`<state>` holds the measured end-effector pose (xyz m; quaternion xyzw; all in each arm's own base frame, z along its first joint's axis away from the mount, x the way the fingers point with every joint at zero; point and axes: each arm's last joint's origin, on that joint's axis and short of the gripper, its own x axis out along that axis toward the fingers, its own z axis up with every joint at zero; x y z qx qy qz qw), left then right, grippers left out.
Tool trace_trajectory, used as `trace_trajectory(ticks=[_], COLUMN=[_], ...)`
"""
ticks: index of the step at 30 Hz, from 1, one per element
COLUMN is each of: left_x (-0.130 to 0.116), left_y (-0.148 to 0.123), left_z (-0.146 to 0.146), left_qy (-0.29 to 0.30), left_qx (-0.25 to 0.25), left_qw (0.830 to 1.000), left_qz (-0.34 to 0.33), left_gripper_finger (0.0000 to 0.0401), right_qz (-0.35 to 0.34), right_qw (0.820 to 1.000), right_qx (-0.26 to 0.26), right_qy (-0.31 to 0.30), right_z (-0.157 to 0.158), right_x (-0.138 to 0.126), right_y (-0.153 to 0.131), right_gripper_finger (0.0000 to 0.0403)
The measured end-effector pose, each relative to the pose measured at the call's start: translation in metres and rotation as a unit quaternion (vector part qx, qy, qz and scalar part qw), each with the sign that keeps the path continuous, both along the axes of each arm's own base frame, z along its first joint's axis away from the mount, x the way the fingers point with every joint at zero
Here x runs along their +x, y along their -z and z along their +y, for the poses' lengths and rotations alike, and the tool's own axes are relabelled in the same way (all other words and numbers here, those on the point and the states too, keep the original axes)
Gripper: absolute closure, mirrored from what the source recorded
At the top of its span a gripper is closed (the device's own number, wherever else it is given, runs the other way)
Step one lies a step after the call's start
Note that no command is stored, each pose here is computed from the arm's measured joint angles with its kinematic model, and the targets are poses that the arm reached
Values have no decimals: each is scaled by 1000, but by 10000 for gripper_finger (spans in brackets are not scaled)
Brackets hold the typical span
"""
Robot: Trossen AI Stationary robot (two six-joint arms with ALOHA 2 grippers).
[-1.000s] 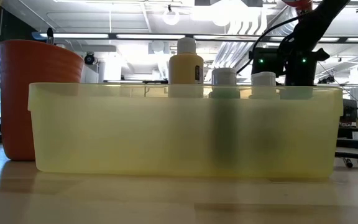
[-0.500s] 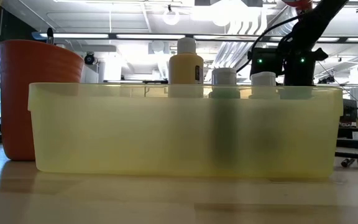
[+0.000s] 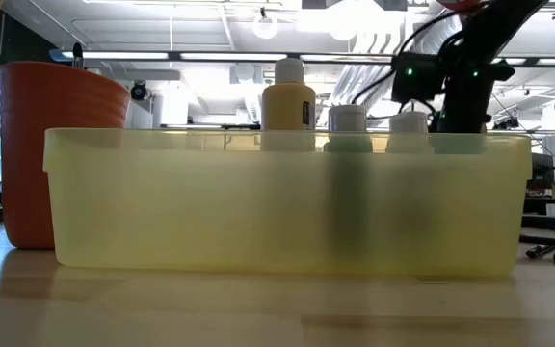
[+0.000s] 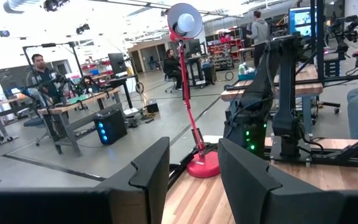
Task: Pick & Place Paint Supplies
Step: Put the golden paintbrush into the orange cup
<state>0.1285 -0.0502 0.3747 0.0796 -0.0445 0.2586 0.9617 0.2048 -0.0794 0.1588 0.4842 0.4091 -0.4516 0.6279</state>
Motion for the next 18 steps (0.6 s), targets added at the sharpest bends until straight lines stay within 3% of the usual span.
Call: trace_trajectory(ticks=[9, 18], left_x=[0, 0], left_y=[0, 0], left_z=[0, 0], left_qy=[0, -3], left_qx=[0, -1], left_qw=[1000, 1000], left_qz=[0, 0], left_gripper_finger=[265, 265], right_qz=[-119, -235], right_qw=[991, 954], right_qx=[-61, -182], right_qy=[-26, -25], right_z=[4, 6], right_x=[-9, -24], right_y=[-43, -88], right_gripper_finger=[400, 400])
